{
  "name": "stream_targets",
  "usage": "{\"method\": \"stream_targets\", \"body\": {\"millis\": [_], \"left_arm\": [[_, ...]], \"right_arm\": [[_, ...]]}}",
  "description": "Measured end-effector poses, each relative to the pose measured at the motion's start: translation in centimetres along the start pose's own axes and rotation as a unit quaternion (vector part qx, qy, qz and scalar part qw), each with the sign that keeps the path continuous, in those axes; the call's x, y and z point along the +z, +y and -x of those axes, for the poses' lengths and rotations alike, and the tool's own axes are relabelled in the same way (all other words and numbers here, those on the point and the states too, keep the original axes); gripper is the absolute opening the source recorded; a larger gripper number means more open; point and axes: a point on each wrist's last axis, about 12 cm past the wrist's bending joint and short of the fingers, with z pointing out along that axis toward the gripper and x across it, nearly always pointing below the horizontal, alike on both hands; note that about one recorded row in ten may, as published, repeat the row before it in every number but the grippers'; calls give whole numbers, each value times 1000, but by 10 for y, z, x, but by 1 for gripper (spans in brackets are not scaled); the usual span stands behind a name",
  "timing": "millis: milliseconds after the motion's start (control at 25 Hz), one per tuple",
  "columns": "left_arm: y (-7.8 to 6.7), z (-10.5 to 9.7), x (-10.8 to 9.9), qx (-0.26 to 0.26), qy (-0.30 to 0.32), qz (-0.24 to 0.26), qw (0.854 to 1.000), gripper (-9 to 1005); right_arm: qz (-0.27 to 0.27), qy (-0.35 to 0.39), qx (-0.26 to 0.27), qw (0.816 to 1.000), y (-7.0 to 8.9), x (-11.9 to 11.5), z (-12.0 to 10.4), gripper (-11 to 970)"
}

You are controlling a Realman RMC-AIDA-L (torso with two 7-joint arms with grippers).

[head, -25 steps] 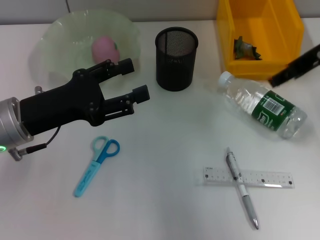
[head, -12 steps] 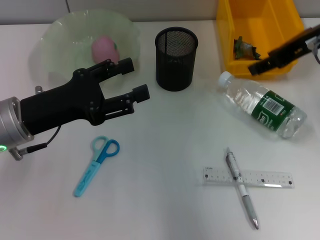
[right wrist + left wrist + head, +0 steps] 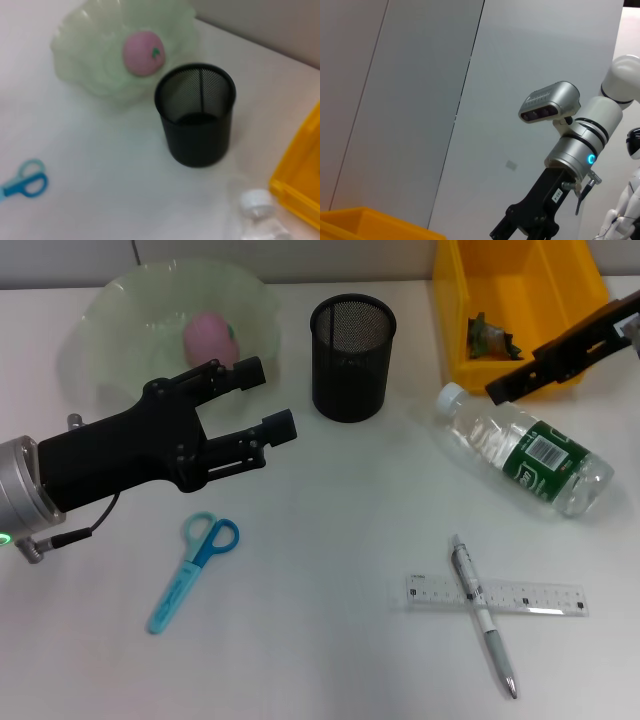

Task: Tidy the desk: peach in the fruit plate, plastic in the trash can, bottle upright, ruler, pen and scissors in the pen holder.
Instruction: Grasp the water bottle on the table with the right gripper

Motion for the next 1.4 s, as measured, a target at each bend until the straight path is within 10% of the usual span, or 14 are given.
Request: {"method": "stream_targets", "body": {"millis": [1400], "left_arm": [[0,-1,0,-2,-1,1,1000,800]], "right_arm": [[-62,114,9,992,-19,68,-28,816]]}}
